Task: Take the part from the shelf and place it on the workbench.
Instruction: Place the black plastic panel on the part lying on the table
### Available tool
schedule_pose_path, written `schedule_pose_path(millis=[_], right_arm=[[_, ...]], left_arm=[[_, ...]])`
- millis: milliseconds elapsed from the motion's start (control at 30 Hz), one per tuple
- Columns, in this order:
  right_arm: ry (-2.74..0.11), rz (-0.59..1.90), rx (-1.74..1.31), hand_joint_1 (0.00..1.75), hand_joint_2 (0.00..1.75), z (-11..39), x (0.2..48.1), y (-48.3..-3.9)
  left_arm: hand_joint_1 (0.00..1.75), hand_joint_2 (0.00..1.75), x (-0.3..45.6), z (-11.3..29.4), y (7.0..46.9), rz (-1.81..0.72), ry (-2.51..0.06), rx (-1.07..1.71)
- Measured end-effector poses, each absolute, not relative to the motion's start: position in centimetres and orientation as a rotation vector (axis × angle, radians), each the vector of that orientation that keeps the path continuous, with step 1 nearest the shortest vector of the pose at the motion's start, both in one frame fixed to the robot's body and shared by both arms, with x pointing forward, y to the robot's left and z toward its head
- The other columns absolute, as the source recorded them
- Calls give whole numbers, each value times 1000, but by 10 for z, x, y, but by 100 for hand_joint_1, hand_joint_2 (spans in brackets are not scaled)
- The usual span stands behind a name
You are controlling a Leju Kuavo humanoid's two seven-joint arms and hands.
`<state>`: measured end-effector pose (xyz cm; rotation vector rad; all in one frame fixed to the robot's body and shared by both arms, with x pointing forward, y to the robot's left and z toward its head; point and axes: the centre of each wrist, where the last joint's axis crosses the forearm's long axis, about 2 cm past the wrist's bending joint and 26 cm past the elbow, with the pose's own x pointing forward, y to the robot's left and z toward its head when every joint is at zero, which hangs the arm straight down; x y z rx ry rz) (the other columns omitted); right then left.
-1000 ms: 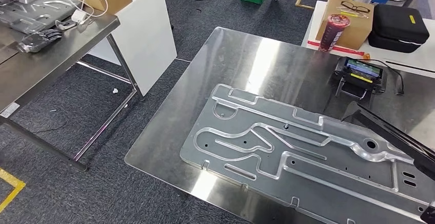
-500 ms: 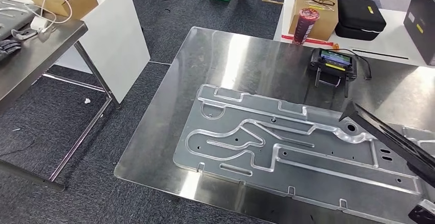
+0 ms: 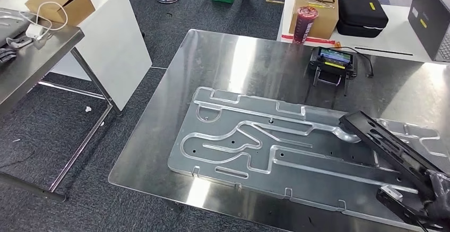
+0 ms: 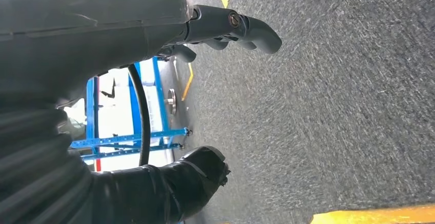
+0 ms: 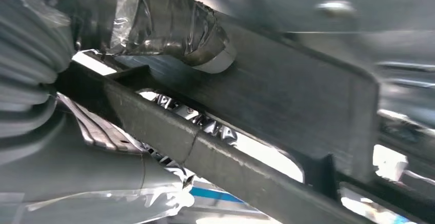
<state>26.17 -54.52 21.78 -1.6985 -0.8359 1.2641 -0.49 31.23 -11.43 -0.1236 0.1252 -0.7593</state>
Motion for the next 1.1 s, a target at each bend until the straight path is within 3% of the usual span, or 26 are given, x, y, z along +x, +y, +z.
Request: schedule_pose_path(millis=[100,233,1100], right_arm=[[-854,1278,-1665,175,175,212,310,-529],[-873,1313,-1642,175,175,208,332,-513],[-922,1467,-1586,175,175,209,379,-450]], left_arm=[[0,175,0,-114,312,-771,119,-123],[0,175,-2,-114,312,-776,122,-125],[0,175,-3,-114,311,-791,140,-129]])
